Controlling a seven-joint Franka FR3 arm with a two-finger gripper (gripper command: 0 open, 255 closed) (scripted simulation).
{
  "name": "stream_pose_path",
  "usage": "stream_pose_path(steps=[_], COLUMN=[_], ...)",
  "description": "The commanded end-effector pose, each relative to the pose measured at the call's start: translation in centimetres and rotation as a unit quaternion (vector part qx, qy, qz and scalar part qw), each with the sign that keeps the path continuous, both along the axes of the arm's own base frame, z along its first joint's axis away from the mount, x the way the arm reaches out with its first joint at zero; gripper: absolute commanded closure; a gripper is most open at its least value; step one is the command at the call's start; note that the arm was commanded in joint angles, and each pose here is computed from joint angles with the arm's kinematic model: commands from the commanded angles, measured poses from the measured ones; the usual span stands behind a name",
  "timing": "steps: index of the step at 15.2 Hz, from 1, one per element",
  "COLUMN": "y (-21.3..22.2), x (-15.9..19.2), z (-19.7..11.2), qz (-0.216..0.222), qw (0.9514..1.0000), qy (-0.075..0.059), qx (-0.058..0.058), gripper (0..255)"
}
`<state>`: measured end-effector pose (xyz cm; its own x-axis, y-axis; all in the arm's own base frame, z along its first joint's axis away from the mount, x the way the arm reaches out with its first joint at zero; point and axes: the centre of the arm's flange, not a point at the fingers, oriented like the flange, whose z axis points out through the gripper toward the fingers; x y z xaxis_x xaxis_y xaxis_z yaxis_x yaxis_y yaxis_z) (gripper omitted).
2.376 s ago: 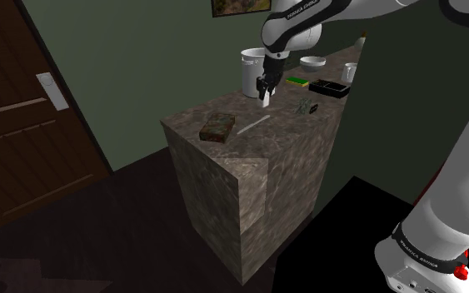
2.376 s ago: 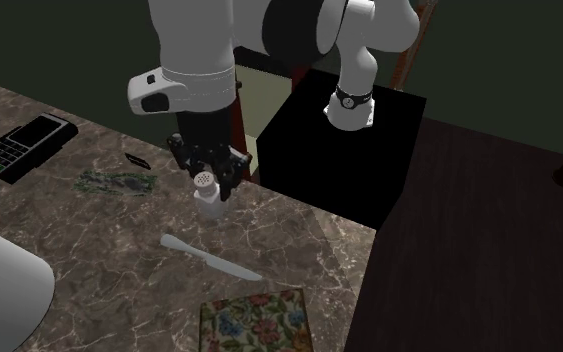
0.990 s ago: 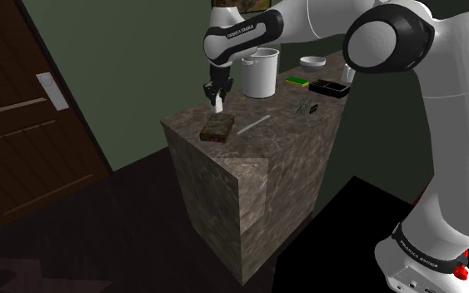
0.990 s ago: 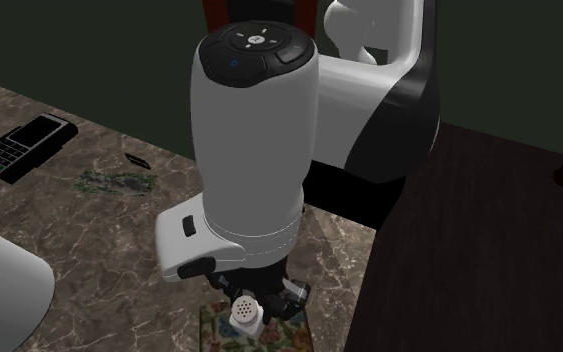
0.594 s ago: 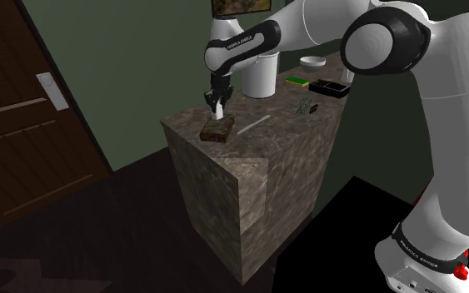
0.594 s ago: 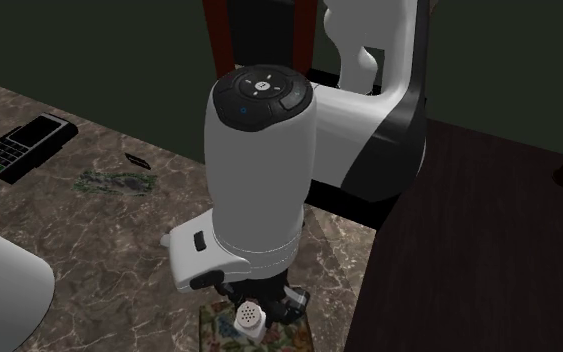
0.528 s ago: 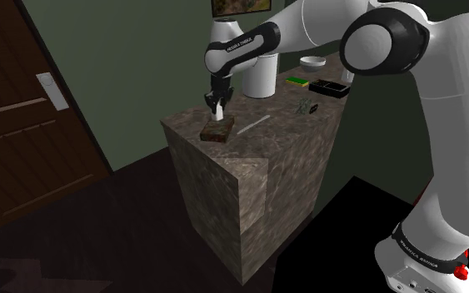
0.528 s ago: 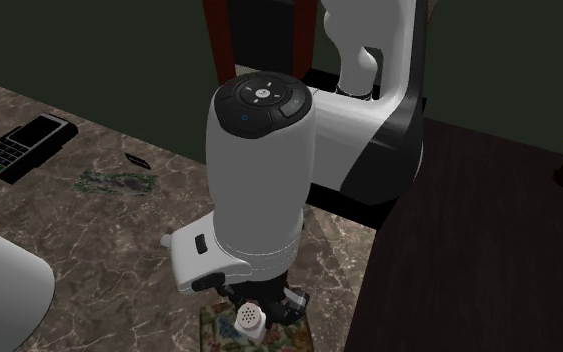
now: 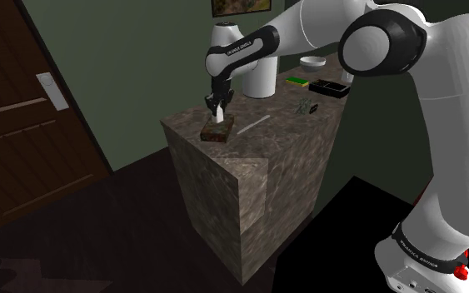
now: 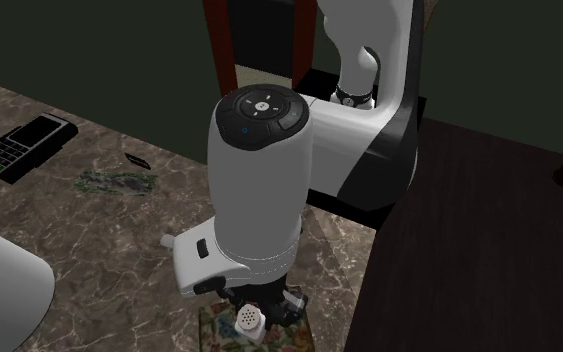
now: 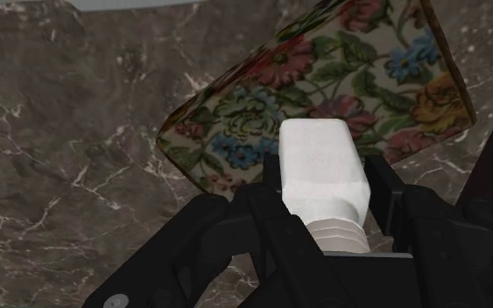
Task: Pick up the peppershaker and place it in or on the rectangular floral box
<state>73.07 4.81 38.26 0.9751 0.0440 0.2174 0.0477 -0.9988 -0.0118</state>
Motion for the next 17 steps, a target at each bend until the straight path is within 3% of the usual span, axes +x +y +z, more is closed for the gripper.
stream_pose_path(steps=[1, 2, 7, 11, 17], y=[0.0, 0.0, 0.0, -0.1, -0.1], x=[0.0, 0.0, 0.0, -1.1, -1.1], z=[0.0, 0.0, 0.0, 4.9, 4.9], qz=[0.0, 0.0, 0.0, 0.0, 0.0], qw=[1.0, 1.0, 1.0, 1.0, 1.0], qy=[0.0, 0.0, 0.0, 0.0, 0.0], qx=[0.0, 0.0, 0.0, 0.0, 0.0], gripper=[255, 0, 0, 0, 0])
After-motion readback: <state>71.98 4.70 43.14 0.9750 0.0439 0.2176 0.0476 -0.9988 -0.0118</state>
